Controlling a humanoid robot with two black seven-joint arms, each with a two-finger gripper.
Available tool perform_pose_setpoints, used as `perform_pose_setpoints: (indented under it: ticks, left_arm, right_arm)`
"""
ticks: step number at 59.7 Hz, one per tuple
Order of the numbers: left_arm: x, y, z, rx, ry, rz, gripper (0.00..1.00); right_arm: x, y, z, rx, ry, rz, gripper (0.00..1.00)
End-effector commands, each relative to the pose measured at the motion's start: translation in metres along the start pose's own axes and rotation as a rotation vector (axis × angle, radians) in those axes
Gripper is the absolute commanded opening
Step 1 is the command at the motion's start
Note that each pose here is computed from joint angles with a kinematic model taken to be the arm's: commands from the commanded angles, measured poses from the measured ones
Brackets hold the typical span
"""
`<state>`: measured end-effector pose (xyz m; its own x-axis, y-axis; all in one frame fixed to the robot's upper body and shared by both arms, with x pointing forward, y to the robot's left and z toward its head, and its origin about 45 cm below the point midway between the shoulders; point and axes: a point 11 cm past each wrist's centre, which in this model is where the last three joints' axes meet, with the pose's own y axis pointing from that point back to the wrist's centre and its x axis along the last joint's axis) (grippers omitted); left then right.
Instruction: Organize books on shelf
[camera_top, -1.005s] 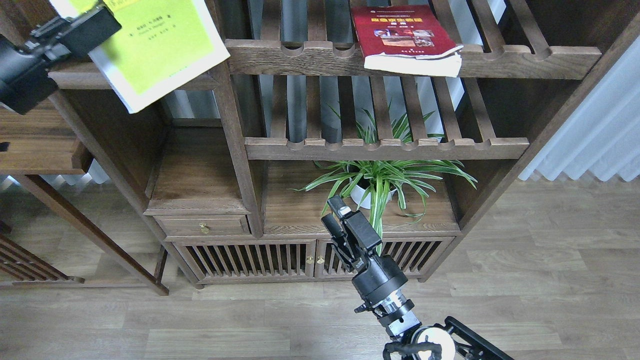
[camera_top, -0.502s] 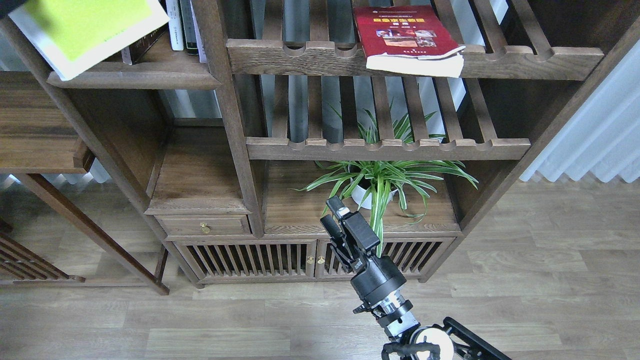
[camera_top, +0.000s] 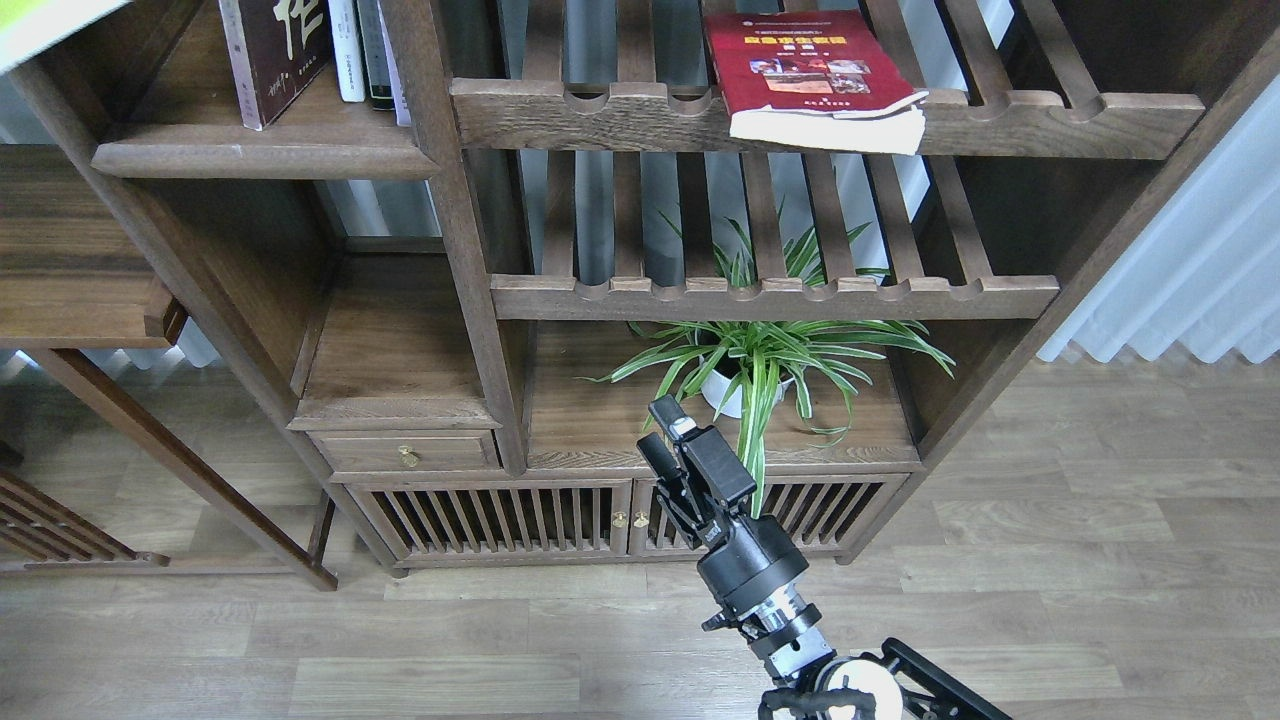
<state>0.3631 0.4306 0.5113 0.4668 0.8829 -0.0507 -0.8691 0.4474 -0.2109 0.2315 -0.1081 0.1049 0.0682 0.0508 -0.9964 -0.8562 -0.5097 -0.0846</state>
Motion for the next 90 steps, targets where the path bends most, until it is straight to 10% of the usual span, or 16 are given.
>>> perform_pose_setpoints:
  ticks: [1, 24, 90]
  left_arm:
    - [0.012, 0.006, 0.002, 0.006, -0.005, 0.041, 0.09]
    - [0.049, 0.018, -0.021, 0.05, 0.028, 0.165, 0.06]
    - [0.003, -0.051, -0.102, 0.033, 0.017, 0.103, 0.05]
  right_arm:
    - [-0.001, -0.001, 0.002, -0.006, 0.005, -0.004, 0.84]
    - [0.004, 0.006, 0.005, -0.002, 0.0, 0.014, 0.85]
    - [0.013, 0.015, 0.008, -0.016, 0.024, 0.042, 0.85]
